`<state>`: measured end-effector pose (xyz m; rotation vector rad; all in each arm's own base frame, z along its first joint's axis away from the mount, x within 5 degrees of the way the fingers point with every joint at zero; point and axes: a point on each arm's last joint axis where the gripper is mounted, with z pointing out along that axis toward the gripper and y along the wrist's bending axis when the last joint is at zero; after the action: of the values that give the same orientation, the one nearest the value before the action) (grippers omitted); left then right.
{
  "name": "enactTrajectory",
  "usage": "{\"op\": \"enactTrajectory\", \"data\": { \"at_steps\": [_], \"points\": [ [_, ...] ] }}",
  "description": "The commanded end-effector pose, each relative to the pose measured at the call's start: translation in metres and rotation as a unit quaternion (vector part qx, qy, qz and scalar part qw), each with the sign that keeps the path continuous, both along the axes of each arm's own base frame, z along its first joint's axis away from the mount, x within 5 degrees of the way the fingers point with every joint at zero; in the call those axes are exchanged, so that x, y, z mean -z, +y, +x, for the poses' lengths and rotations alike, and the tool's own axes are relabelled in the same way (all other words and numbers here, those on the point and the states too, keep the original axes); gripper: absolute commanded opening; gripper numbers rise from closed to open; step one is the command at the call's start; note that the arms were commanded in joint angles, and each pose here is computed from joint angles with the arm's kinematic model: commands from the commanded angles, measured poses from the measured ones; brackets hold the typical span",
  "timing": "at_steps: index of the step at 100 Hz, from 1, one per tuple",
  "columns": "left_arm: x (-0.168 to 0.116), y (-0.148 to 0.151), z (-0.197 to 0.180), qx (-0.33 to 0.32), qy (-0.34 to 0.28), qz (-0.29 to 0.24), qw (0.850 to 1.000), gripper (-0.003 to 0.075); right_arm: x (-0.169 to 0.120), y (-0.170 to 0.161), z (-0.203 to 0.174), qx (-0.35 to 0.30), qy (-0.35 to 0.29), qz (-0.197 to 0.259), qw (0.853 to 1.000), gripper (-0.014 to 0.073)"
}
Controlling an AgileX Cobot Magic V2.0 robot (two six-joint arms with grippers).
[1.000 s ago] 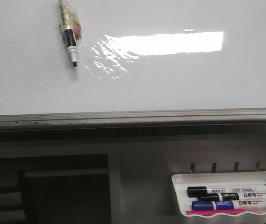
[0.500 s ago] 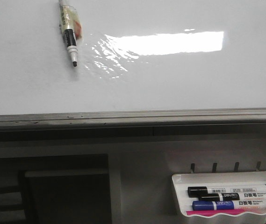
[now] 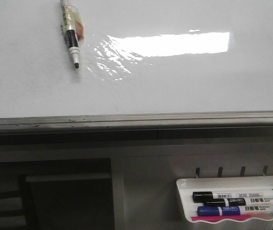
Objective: Write number 7 on whiteboard
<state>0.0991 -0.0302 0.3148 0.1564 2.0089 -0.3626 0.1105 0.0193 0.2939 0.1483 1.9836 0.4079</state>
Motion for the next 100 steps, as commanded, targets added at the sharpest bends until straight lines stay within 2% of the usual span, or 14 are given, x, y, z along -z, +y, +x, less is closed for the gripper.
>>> {"op": "enactTrajectory", "data": {
  "at_steps": [1,3,9,15,19,25,40,62,81,100],
  "points": [
    [-0.014,-0.003,0.008,0.007,-0.03,-0.021,0.999,0.0149,-0.015,-0.002,0.004,0.009,-0.035,-0.002,0.999,0.0171],
    [-0.015,-0.004,0.008,0.007,-0.028,-0.029,0.999,0.0172,-0.015,-0.002,0.004,0.009,-0.034,-0.002,0.999,0.0208],
    [-0.015,-0.005,0.013,0.008,-0.028,-0.047,0.998,0.0285,-0.015,-0.001,0.004,0.008,-0.033,0.001,0.999,0.04],
    [-0.017,-0.006,0.017,0.004,-0.036,-0.066,0.997,0.0384,-0.014,-0.001,0.004,0.007,-0.03,0.002,1.0,0.0505],
    [-0.018,-0.007,0.02,0.005,-0.042,-0.078,0.996,0.0423,-0.014,-0.001,0.004,0.005,-0.028,0.002,1.0,0.054],
    [-0.02,-0.008,0.024,0.01,-0.052,-0.092,0.994,0.0455,-0.013,0.0,0.003,0.004,-0.026,0.003,1.0,0.0542],
    [-0.021,-0.015,0.036,0.037,-0.058,-0.115,0.991,0.0455,-0.013,0.0,0.003,0.004,-0.026,0.004,1.0,0.0542],
    [-0.013,-0.024,0.061,0.077,-0.044,-0.153,0.984,0.0455,-0.014,-0.001,0.004,0.006,-0.028,0.005,1.0,0.0542],
    [-0.002,-0.03,0.083,0.084,-0.017,-0.191,0.978,0.0454,-0.014,-0.001,0.004,0.006,-0.028,0.005,1.0,0.0542],
    [0.011,-0.05,0.097,0.102,0.0,-0.188,0.977,0.0454,-0.015,-0.001,0.004,0.009,-0.033,0.005,0.999,0.0542]
  ]
}}
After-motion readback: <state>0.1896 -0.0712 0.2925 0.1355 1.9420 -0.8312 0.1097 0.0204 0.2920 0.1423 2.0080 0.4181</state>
